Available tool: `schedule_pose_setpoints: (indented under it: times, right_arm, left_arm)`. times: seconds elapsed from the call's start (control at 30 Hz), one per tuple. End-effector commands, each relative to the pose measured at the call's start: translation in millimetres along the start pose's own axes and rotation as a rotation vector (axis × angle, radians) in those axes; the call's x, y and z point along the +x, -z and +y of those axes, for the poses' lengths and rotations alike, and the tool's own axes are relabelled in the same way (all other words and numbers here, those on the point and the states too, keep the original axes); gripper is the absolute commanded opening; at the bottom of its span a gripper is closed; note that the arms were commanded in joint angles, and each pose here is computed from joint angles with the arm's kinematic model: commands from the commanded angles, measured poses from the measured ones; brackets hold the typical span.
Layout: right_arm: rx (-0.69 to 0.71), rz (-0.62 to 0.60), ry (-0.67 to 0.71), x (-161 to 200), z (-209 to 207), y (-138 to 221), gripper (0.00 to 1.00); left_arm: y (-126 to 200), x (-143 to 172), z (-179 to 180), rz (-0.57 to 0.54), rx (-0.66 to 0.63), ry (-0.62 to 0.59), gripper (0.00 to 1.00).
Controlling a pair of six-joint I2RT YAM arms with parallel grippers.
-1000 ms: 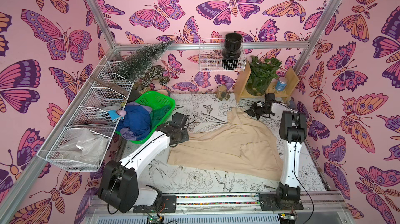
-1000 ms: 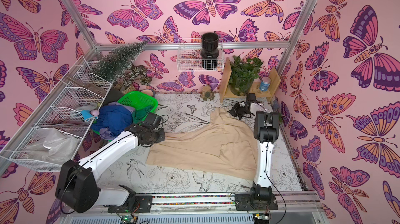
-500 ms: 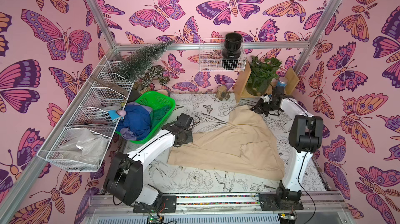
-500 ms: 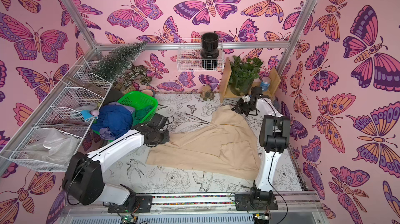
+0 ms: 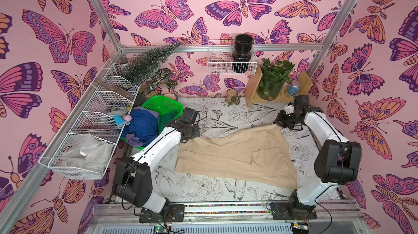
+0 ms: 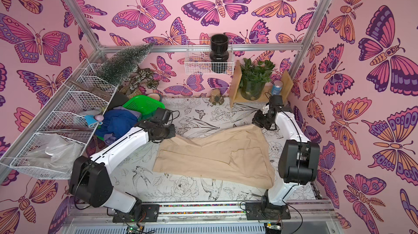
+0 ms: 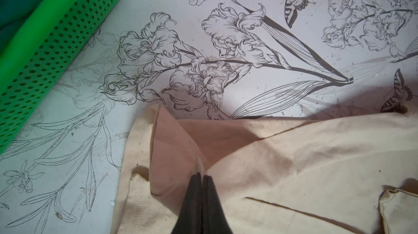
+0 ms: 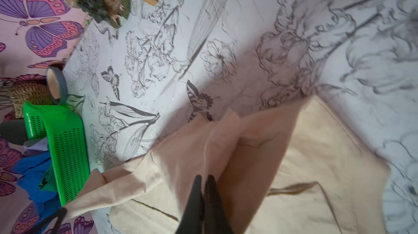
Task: Fold and stack t-shirts
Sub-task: Fold the T-shirt.
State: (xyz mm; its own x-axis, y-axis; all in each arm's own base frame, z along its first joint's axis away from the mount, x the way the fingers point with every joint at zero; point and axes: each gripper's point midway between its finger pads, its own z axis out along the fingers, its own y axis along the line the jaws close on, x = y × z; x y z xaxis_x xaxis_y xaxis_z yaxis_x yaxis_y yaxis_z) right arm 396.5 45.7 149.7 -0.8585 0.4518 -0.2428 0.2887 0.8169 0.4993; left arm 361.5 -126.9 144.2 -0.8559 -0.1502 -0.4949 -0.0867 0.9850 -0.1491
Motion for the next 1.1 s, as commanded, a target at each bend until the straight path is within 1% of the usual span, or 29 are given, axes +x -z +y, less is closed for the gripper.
schedule_pose_setpoints:
  times: [0.0,0.2,0.3,0.5,0.7,0.93,1.07]
  right_arm:
    - [0.077,-0.082,-0.019,11,-12,29,0.00]
    - [0.181,-0.106,-0.028,48,-41,54,0.00]
    - [0.191,-0.101,-0.027,66,-48,60,0.00]
    - [0.267,-0.039,-0.041,102,-75,59,0.00]
    - [0.312,-0.018,-0.071,133,-95,60,0.00]
    - [0.373,0.015,-0.087,155,-113,62,0.00]
    - [0.365,0.026,-0.107,162,-115,59,0.00]
  left_arm:
    - [1,-4,10,0.012,-0.014,-0.023,0.00]
    - [5,-9,24,-0.001,-0.038,-0.047,0.00]
    - [5,-7,26,0.007,-0.038,-0.049,0.00]
    - [2,-1,19,0.035,0.005,-0.050,0.00]
    - [-6,7,19,0.067,0.006,-0.046,0.00]
    - [-25,24,35,0.120,-0.072,-0.061,0.00]
    - [-36,36,46,0.153,-0.127,-0.050,0.00]
